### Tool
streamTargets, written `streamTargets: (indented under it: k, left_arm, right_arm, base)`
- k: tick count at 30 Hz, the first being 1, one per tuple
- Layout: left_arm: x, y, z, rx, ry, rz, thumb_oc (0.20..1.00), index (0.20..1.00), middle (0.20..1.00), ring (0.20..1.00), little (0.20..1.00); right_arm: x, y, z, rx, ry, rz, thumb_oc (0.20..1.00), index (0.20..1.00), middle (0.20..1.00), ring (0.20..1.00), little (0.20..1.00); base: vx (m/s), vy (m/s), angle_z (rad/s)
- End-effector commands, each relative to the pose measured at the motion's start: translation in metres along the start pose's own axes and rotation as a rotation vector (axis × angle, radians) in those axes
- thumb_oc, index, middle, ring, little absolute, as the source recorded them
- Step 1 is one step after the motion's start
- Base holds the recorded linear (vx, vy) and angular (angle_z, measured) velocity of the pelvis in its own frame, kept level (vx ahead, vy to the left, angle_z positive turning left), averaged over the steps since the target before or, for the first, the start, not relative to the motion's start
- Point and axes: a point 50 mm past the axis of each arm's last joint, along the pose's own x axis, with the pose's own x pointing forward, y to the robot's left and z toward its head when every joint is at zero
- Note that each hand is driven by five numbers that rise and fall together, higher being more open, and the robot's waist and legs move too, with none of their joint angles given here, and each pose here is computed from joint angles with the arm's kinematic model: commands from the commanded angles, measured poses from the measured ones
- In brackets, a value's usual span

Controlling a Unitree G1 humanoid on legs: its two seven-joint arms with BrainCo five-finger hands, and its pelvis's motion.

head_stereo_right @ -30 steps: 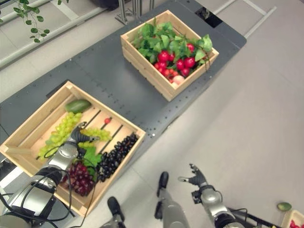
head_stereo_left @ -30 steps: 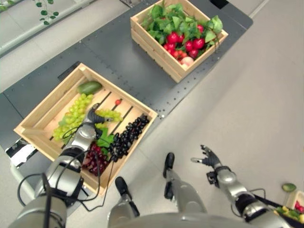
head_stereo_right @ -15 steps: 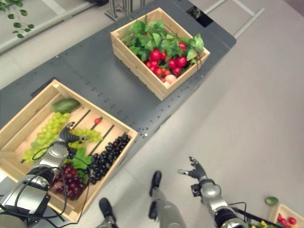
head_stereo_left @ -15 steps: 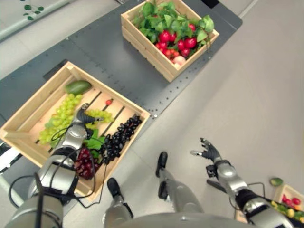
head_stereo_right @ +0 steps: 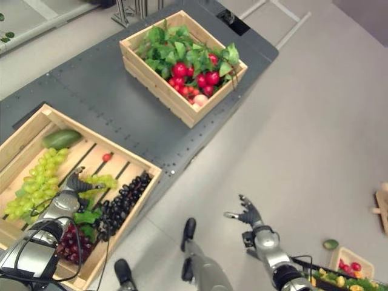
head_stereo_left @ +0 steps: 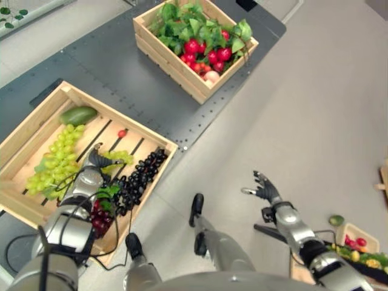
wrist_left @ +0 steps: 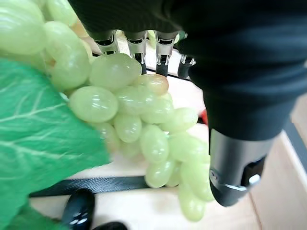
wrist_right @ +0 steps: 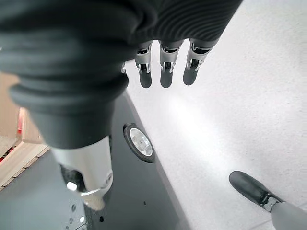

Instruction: Pick up the fruits from the basket on one side to the basket on the other side

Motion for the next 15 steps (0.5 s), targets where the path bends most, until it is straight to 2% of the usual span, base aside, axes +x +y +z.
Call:
streamTargets:
  k: [1, 9, 10, 13, 15]
  left_arm:
    - [-0.017, -0.022, -0.053, 0.071, 0.166, -0.106, 1.000, 1.000, 1.000, 1.000, 1.000]
    - [-0.024, -0.028, -0.068, 0.102, 0.194, -0.138, 1.000, 1.000, 1.000, 1.000, 1.000]
    - [-0.024, -0.029, -0.065, 0.165, 0.166, -0.166, 1.000, 1.000, 1.000, 1.000, 1.000]
    - [-0.023, -0.027, -0.063, 0.197, 0.148, -0.167, 1.000, 1.000, 1.000, 1.000, 1.000]
    - [-0.021, -0.024, -0.060, 0.309, 0.123, -0.181, 1.000, 1.000, 1.000, 1.000, 1.000]
  right_arm:
    - [0.009, 0.009, 0.027, 0.059, -0.108, 0.021, 1.000, 1.000, 1.000, 1.000, 1.000]
    - [0.009, 0.004, 0.031, 0.061, -0.124, 0.003, 1.000, 1.000, 1.000, 1.000, 1.000]
    - [0.009, 0.003, 0.032, 0.055, -0.126, 0.000, 1.000, 1.000, 1.000, 1.000, 1.000]
    - [0.009, -0.001, 0.032, 0.045, -0.128, -0.005, 1.000, 1.000, 1.000, 1.000, 1.000]
    - [0.009, -0.003, 0.032, 0.036, -0.126, -0.011, 1.000, 1.000, 1.000, 1.000, 1.000]
  base:
    - [-0.03, -0.009, -0.16]
    - [-0.02, -0.005, -0.07]
    - [0.00, 0.000, 0.00]
    - [0.00, 0.000, 0.00]
    - [0.00, 0.000, 0.00]
